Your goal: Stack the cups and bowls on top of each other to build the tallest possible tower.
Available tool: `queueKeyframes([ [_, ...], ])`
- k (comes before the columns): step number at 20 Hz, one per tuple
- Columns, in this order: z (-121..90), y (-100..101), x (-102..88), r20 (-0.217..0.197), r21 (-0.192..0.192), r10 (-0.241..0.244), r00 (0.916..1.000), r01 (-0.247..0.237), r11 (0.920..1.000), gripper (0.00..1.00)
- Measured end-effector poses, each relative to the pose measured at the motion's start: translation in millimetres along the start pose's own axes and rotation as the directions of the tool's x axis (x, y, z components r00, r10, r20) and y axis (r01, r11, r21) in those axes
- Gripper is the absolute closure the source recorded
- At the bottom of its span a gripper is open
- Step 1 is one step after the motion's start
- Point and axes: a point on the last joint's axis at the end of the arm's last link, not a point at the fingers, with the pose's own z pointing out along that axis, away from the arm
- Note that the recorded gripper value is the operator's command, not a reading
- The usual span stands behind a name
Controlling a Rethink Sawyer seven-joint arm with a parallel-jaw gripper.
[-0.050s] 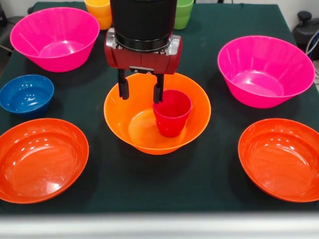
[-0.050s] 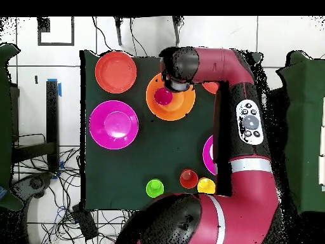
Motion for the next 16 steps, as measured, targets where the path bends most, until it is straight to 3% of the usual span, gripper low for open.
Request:
queueKeyframes([
  [16,5.8,4.7,3.8,-0.002,-0.004,-0.007,1.0,0.007,1.0,0.0],
])
